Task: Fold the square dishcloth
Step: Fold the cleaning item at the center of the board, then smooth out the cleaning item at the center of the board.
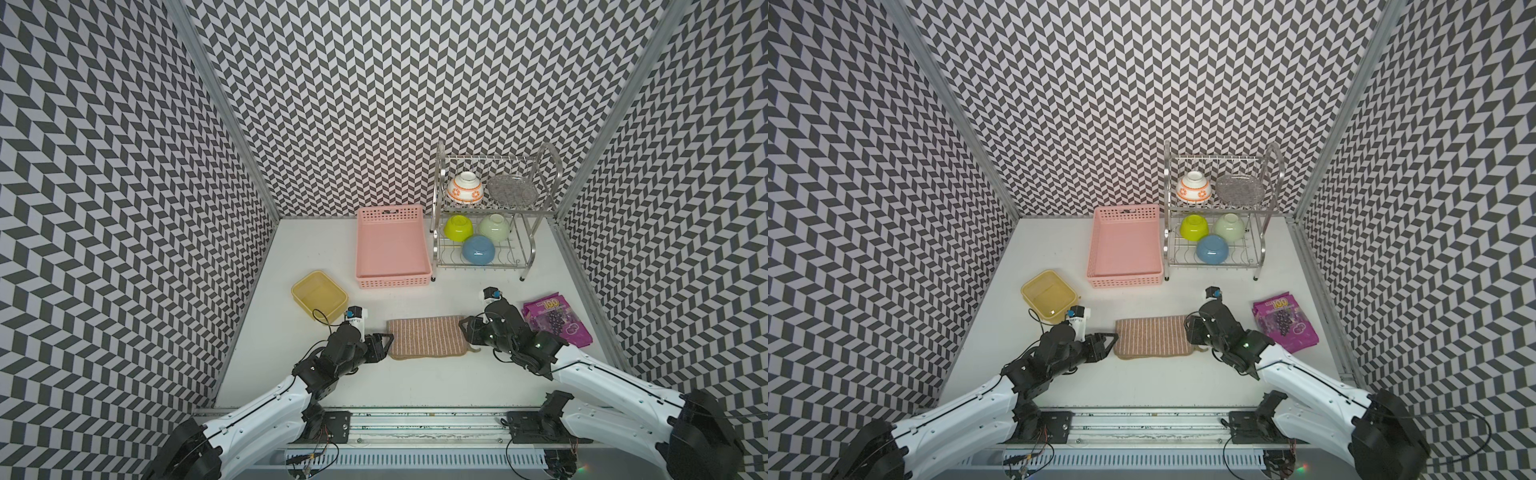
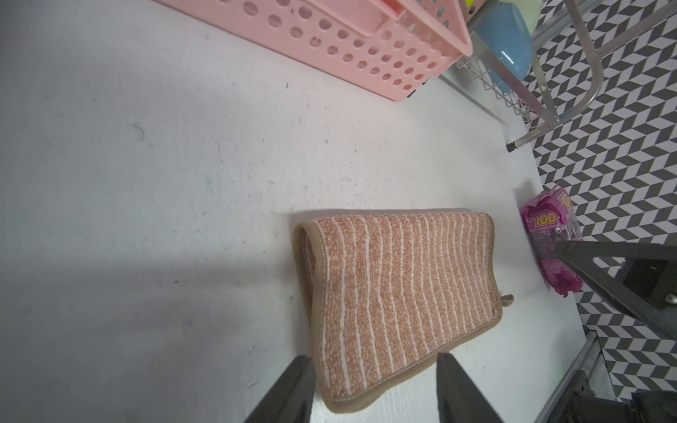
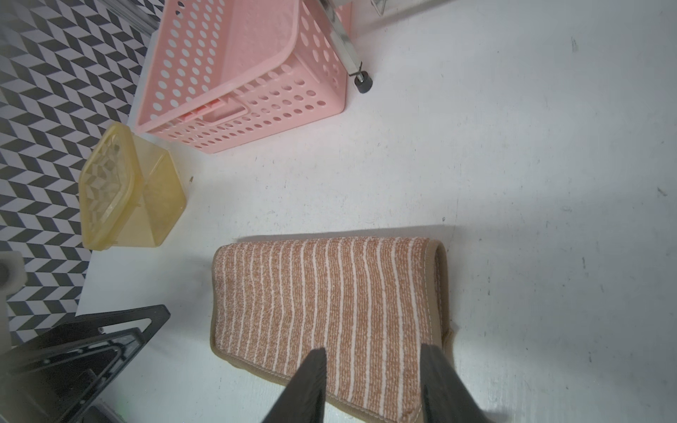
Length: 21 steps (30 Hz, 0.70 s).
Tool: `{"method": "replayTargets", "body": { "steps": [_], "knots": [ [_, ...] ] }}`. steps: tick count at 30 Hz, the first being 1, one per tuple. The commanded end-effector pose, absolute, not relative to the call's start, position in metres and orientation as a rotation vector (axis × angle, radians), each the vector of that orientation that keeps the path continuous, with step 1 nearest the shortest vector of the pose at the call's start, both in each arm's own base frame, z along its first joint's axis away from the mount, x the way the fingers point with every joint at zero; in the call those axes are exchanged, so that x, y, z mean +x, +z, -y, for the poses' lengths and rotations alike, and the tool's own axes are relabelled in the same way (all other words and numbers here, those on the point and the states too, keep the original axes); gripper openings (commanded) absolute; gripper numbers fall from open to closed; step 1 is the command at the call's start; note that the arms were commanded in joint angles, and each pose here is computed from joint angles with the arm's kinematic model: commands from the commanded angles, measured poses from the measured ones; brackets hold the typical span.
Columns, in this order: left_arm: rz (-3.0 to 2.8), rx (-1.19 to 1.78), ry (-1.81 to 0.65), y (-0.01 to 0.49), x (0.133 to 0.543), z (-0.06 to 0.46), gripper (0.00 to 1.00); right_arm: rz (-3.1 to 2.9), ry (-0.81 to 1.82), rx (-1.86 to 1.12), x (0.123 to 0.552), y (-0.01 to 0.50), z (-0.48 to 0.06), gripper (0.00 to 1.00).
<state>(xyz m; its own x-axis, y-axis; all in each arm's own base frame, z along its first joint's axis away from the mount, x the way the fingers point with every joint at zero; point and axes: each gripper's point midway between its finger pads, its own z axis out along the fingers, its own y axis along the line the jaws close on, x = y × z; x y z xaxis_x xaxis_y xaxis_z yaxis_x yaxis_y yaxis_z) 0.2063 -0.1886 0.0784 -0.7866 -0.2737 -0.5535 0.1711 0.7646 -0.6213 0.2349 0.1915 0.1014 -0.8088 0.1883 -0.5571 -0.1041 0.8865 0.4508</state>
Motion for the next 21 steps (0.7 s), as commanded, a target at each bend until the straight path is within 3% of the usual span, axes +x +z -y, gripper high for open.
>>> {"method": "replayTargets", "body": {
  "steps": [1,13,21],
  "knots": [
    [-2.389,-0.096,-0.918,0.07,0.2,0.193,0.52,-2.498,0.665,0.077,0.225,0.09,-0.197,0.42],
    [-2.494,-0.052,-0.92,0.043,0.192,0.201,0.39,-2.622,0.863,0.086,0.181,0.048,-0.202,0.37],
    [-2.494,-0.057,-0.913,0.04,0.194,0.201,0.34,-2.594,0.908,0.106,0.182,0.047,-0.206,0.38]
  ]
}}
